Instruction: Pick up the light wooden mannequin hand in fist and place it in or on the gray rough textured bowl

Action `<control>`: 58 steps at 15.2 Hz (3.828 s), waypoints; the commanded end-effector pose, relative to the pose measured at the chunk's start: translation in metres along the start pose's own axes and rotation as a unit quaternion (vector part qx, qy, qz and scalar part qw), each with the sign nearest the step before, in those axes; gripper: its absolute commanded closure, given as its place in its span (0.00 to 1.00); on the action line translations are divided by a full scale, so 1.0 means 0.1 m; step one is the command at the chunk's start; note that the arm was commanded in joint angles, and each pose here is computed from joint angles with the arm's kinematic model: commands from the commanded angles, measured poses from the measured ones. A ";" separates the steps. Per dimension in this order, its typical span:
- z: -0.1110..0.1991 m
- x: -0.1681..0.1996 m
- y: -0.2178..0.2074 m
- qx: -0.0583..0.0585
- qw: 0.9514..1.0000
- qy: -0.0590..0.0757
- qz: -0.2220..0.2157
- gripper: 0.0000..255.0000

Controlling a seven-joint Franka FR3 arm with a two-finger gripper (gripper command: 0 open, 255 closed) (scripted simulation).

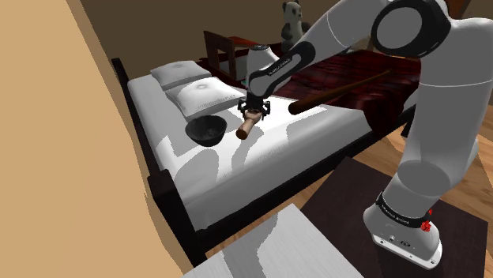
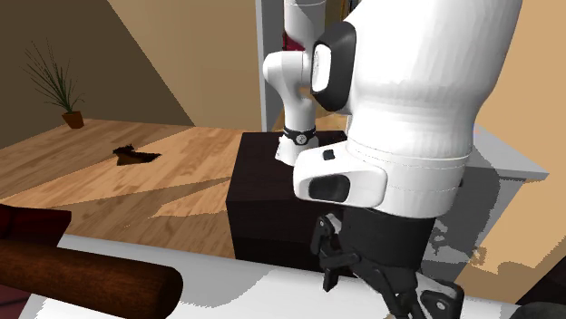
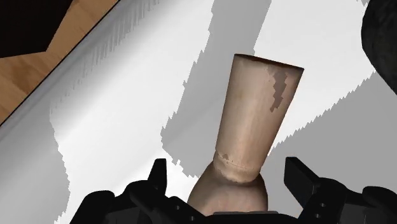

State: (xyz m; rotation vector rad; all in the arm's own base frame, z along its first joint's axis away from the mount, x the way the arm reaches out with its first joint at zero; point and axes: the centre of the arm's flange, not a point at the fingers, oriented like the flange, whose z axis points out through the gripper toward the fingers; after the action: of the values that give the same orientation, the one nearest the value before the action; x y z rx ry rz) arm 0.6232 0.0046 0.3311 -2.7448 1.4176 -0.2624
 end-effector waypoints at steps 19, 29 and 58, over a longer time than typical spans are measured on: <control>0.63 0.23 -0.15 0.009 0.999 0.005 0.042 1.00; 0.58 0.24 -0.15 0.009 0.999 0.005 0.042 1.00; -0.93 0.44 -0.33 0.009 0.999 0.005 0.042 1.00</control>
State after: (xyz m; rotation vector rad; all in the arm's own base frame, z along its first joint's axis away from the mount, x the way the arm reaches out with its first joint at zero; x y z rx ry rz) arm 0.6599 -0.0089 0.4267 -2.6659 1.5206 -0.2842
